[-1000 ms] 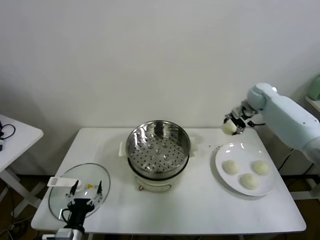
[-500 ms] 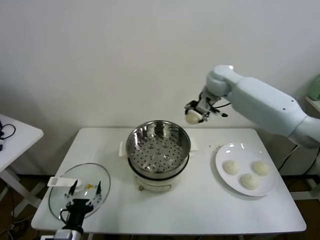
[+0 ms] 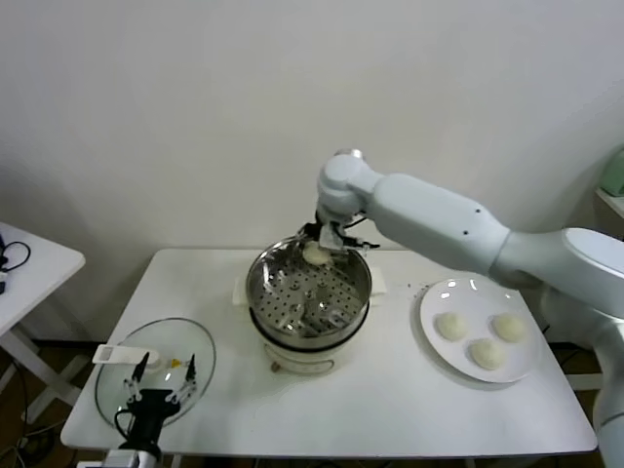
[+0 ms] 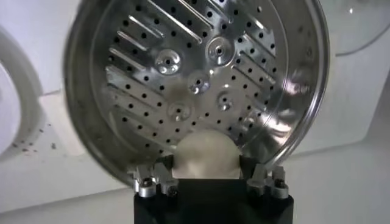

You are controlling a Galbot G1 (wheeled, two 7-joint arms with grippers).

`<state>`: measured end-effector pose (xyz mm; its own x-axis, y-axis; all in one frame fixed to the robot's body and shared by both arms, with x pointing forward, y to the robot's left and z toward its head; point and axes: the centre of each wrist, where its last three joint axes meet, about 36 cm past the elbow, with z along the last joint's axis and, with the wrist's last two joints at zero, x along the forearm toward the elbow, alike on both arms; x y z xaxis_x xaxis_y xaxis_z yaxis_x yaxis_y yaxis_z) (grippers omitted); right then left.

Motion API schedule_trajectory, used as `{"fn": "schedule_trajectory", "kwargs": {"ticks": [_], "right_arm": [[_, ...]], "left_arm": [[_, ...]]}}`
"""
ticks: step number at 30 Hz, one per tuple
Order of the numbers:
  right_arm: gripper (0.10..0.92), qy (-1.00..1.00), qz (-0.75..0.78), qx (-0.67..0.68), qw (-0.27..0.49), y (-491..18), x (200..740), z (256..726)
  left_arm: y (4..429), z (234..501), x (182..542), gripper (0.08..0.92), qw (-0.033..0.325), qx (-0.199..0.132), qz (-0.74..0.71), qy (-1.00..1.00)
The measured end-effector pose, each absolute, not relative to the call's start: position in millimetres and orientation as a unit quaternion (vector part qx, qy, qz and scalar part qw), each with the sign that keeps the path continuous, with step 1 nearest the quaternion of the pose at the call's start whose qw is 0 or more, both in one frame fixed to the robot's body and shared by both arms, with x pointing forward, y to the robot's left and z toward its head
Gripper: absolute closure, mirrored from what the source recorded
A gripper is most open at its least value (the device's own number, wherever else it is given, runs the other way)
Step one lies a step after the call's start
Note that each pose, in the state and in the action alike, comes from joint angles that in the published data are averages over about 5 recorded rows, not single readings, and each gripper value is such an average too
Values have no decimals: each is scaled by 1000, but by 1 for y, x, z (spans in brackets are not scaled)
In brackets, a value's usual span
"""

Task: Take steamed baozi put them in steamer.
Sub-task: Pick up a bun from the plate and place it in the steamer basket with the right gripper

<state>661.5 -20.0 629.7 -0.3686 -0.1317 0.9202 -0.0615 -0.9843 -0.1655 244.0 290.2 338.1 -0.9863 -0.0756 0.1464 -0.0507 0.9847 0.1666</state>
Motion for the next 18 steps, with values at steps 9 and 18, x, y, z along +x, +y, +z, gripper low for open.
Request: {"fn": "schedule_trajectory", "kwargs": {"ticks": [9,18], "right_arm": [[298,61,-825,-562,10,-9,668,600],[287,47,-823,-566,4,-2,669,579]], "left_arm": [[292,336,241,177,80,35,-81,-993],[291,333,240,177,83,36,-79,-993]]}}
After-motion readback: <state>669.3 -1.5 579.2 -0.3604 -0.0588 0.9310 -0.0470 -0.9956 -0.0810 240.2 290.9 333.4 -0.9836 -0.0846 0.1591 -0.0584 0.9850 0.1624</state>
